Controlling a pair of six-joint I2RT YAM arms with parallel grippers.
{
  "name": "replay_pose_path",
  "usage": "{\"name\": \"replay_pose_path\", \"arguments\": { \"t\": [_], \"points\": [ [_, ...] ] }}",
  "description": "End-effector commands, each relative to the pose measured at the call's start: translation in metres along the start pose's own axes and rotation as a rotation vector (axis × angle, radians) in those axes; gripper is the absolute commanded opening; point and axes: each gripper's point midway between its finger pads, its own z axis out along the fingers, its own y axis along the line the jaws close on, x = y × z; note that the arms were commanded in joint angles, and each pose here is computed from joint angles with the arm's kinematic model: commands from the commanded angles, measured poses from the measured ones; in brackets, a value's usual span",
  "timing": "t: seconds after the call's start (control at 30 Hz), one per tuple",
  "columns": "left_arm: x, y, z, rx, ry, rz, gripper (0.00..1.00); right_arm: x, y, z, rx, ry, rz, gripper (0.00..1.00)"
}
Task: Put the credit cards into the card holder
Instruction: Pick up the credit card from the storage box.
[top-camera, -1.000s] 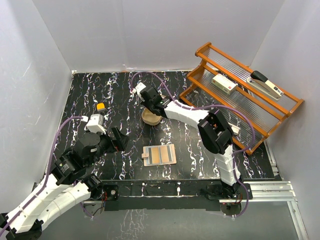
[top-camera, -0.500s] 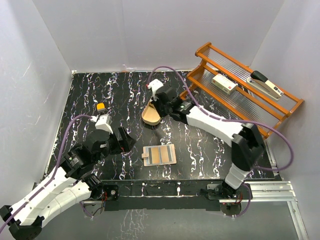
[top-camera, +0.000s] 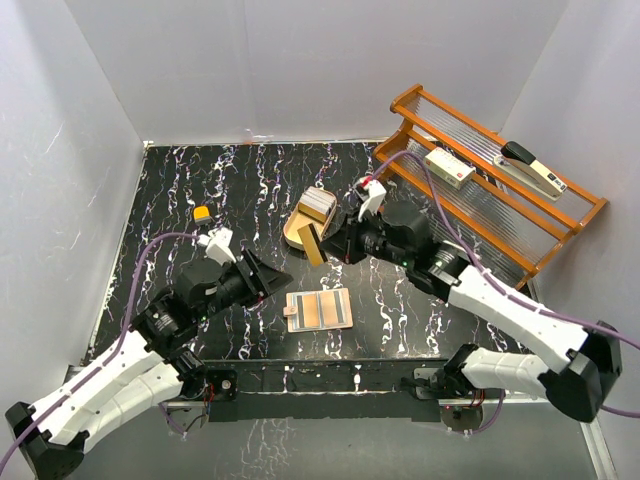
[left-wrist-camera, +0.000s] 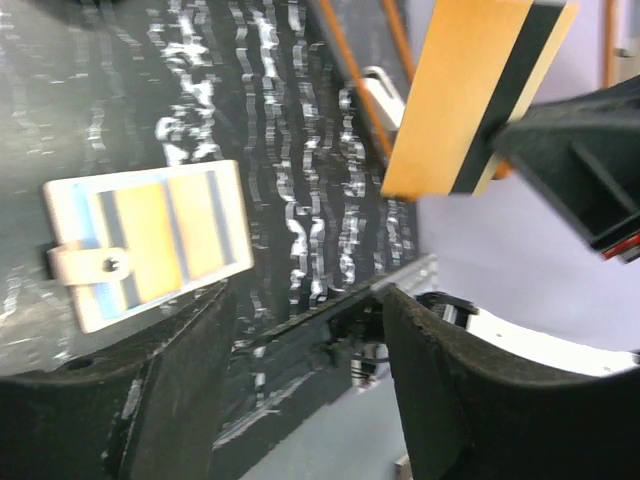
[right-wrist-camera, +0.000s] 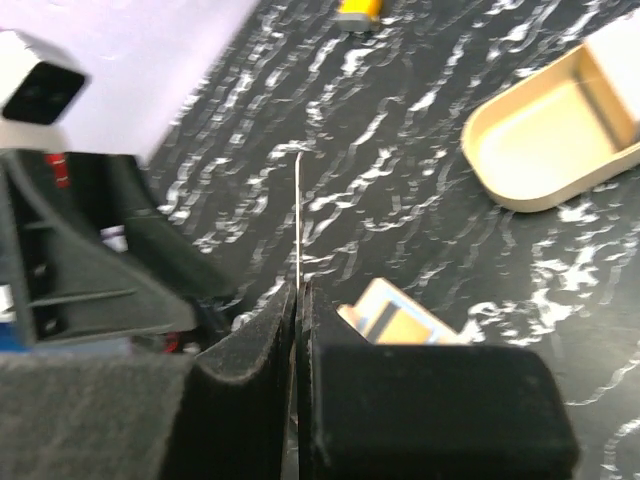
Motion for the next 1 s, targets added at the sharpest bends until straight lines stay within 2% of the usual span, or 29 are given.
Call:
{"name": "replay_pose_path", "arguments": {
  "t": [0.0, 0.23, 0.43, 0.77, 0.9, 0.97],
  "points": [
    [-0.008, -0.061, -0.002, 0.245, 0.02, -0.047, 0.56, -0.019, 0.052, -0.027, -0.238, -0.091, 0.171, 0.0],
    [-0.016, -0.097, -0.009, 0.401, 0.011, -0.062, 0.46, -0.009, 0.07, -0.052, -0.362, -0.099, 0.311, 0.0],
    [-0.024, -0.101, -0.012, 0.434, -0.04, -0.083, 0.28, 0.006, 0.071, -0.054, -0.392, -0.062, 0.352, 0.0],
    [-0.023, -0.101, -0.012, 0.456, -0.043, -0.085, 0.0, 0.015, 0.069, -0.052, -0.399, -0.046, 0.381, 0.0],
    [-0.024, -0.103, -0.016, 0.482, -0.056, -0.072, 0.0, 0.018, 0.068, -0.052, -0.406, -0.044, 0.404, 0.01],
    [-0.024, -0.102, -0.018, 0.484, -0.065, -0.066, 0.0, 0.022, 0.062, -0.049, -0.372, -0.04, 0.415, 0.05]
  ]
}}
